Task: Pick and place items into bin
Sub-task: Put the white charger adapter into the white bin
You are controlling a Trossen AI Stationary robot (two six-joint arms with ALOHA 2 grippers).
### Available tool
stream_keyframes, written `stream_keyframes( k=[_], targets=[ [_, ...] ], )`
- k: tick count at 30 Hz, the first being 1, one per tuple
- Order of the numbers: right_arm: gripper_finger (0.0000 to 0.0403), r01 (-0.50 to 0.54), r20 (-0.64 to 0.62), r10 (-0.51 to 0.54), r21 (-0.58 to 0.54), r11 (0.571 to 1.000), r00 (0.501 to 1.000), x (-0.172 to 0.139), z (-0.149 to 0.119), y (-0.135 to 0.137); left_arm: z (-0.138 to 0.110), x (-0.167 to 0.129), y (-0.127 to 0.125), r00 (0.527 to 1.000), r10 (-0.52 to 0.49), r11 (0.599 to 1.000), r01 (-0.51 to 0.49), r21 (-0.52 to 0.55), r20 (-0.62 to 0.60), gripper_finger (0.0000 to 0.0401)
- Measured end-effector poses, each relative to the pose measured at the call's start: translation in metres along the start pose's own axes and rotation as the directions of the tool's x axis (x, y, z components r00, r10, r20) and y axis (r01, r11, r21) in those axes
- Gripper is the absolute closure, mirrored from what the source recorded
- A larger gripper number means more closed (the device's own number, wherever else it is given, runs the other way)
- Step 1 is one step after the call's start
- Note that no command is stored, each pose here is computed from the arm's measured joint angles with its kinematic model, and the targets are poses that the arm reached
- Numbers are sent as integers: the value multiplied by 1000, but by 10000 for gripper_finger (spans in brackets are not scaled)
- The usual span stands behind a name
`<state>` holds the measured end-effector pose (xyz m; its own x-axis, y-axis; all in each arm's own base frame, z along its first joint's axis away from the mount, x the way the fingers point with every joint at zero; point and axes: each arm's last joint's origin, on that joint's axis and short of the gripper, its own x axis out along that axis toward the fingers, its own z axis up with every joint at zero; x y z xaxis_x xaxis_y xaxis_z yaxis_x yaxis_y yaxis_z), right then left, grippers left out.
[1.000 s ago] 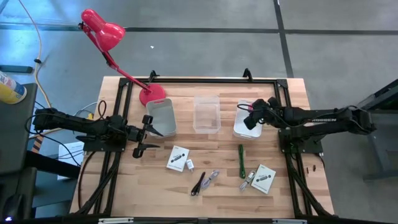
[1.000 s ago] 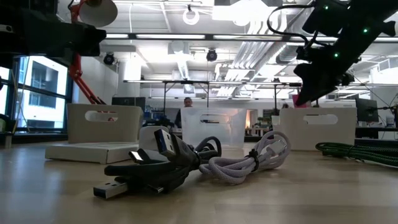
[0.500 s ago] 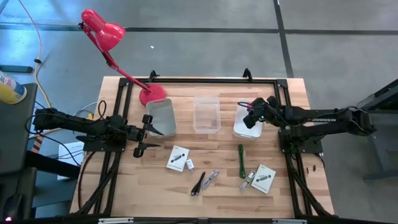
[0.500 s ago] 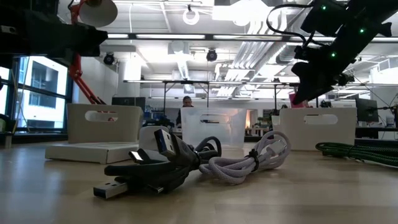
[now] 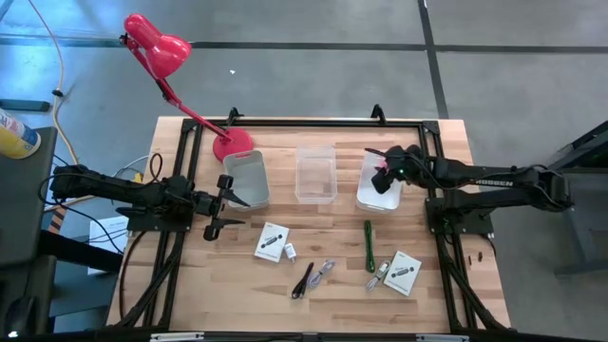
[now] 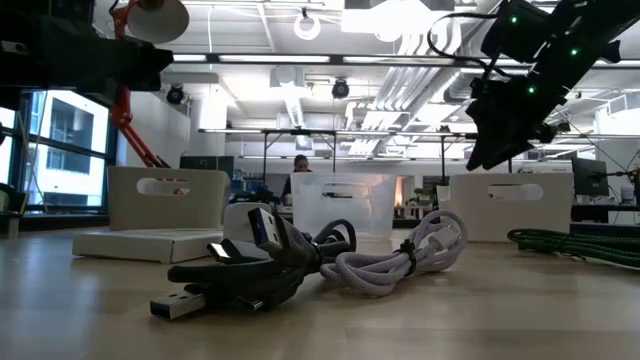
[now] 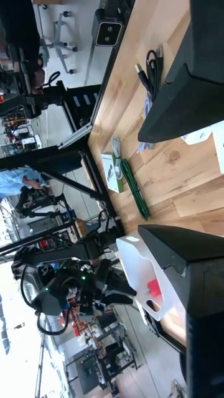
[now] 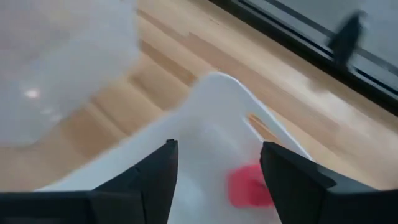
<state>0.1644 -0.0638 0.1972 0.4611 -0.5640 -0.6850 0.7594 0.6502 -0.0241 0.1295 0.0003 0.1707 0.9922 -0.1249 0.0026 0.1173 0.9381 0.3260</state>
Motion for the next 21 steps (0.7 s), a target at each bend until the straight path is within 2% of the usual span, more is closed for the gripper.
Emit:
stream_keyframes(
  k=[4,10,16,21],
  targets=[
    [196,-155,53,159,-64,986,986,-4,6,13,0,0,0,1000,0,1000,0,0,-1,185],
    [206,-401,93,421,-178,899,902,-16,8,39,0,0,0,1000,-1,1000,1,0,-2,185],
    [214,-512,99,549,-252,821,830,-32,1,60,-1,0,-1,1000,-13,1000,13,-4,-2,185],
    [220,-586,123,639,-298,754,760,-46,-3,75,2,0,-6,991,-130,991,131,-21,40,185]
  ],
)
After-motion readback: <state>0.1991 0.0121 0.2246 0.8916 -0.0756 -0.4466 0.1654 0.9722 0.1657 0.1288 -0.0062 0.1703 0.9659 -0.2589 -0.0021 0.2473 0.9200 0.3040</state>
